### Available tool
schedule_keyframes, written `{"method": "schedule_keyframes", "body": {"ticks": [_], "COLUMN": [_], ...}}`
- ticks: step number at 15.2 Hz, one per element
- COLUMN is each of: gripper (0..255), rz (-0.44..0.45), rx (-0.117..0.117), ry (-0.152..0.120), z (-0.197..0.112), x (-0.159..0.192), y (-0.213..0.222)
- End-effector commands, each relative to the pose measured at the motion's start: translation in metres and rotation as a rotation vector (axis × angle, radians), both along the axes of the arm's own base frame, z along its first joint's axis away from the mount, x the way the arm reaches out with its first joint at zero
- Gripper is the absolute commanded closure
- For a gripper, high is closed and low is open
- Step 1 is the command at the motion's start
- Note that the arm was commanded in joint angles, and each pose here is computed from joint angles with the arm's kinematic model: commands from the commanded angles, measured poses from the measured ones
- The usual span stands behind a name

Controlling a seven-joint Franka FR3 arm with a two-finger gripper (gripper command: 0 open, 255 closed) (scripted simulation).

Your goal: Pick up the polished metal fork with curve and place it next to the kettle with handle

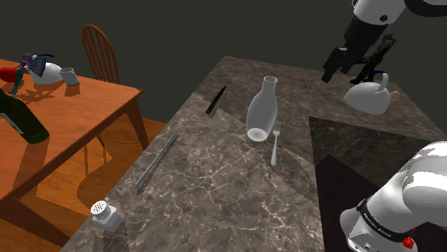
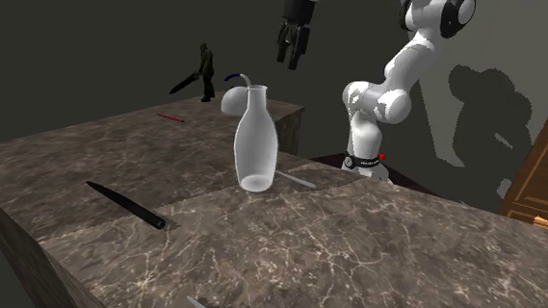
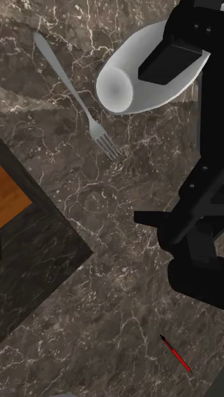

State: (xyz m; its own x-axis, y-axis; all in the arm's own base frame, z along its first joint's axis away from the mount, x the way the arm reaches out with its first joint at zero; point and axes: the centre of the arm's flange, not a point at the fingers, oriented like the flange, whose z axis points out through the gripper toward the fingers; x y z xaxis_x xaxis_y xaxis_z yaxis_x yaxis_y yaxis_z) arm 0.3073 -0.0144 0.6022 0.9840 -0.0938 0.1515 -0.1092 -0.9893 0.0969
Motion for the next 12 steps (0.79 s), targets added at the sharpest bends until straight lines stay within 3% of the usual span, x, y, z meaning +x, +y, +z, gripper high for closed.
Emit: {"method": "schedule_keyframes", "body": {"ticks": [1, 12], "gripper": [0, 0], "rz": [0.0, -0.47], "rx": [0.0, -0.041], "ry": [0.0, -0.07], "z": [0.0, -0.133], "x": [0.0, 0.048], "y": [0.0, 0.057]}}
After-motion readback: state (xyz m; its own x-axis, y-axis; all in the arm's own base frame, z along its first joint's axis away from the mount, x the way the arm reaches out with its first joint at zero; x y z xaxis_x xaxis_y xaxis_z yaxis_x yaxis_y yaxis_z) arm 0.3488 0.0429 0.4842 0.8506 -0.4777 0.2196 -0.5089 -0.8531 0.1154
